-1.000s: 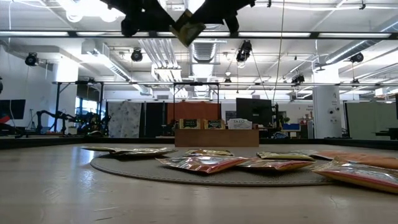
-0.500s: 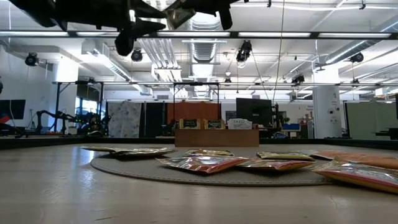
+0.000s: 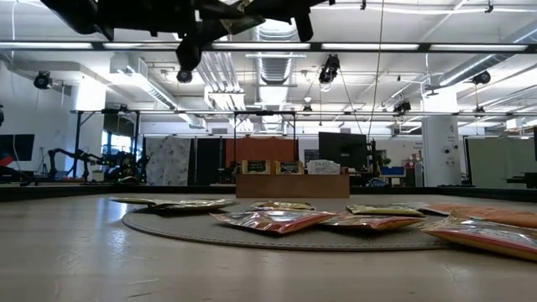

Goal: Pick & Place Tea
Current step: Put the yellow tea bag into the left compartment of the wooden organizer

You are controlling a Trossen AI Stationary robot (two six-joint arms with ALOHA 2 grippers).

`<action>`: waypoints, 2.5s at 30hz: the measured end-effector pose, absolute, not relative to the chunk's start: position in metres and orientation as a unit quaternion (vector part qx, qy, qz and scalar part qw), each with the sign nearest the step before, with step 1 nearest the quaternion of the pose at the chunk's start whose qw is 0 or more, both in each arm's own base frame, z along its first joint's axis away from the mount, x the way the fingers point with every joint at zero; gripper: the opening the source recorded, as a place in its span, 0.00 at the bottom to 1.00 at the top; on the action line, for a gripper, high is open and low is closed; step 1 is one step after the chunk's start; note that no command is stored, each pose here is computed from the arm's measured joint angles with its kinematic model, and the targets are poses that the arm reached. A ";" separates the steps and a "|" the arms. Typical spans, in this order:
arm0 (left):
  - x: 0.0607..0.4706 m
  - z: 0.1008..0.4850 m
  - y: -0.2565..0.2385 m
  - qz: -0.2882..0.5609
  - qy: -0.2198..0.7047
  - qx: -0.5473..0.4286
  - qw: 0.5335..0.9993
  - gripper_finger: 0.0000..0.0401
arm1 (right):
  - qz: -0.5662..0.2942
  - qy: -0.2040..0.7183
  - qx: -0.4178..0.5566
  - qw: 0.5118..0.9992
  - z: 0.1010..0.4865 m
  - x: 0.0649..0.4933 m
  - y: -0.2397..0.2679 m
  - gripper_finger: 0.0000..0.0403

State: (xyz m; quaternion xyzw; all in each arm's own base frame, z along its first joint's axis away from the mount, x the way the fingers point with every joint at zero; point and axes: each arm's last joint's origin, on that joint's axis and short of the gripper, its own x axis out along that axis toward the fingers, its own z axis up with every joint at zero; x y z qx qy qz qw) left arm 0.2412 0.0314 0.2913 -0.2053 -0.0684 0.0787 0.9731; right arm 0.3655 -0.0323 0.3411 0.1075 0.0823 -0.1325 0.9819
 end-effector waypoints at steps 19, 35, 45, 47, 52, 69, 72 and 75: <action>0.257 0.293 0.034 0.102 0.123 -0.069 0.985 0.02 | -0.099 0.301 -0.050 0.947 0.337 0.331 -0.031 0.20; 0.318 0.274 0.040 0.075 0.218 0.016 0.973 0.02 | -0.051 0.400 -0.045 0.914 0.342 0.348 -0.033 0.29; 0.319 0.275 0.040 0.070 0.205 0.016 0.976 0.03 | -0.049 0.410 -0.047 0.910 0.338 0.350 -0.033 0.25; 0.319 0.275 0.040 0.068 0.205 0.015 0.976 0.03 | -0.050 0.408 -0.046 0.910 0.338 0.350 -0.034 0.21; 0.319 0.276 0.040 0.066 0.203 0.015 0.977 0.03 | -0.052 0.405 -0.048 0.912 0.338 0.350 -0.035 0.11; 0.311 0.274 0.039 0.163 0.231 -0.008 0.959 0.26 | -0.065 0.391 -0.071 0.915 0.338 0.351 -0.053 0.02; 0.299 0.281 0.038 0.188 0.226 -0.025 0.956 0.32 | -0.061 0.382 -0.074 0.919 0.334 0.351 -0.065 0.02; 0.279 0.285 0.036 0.193 0.204 -0.058 0.958 0.35 | -0.051 0.367 -0.061 0.927 0.328 0.355 -0.081 0.02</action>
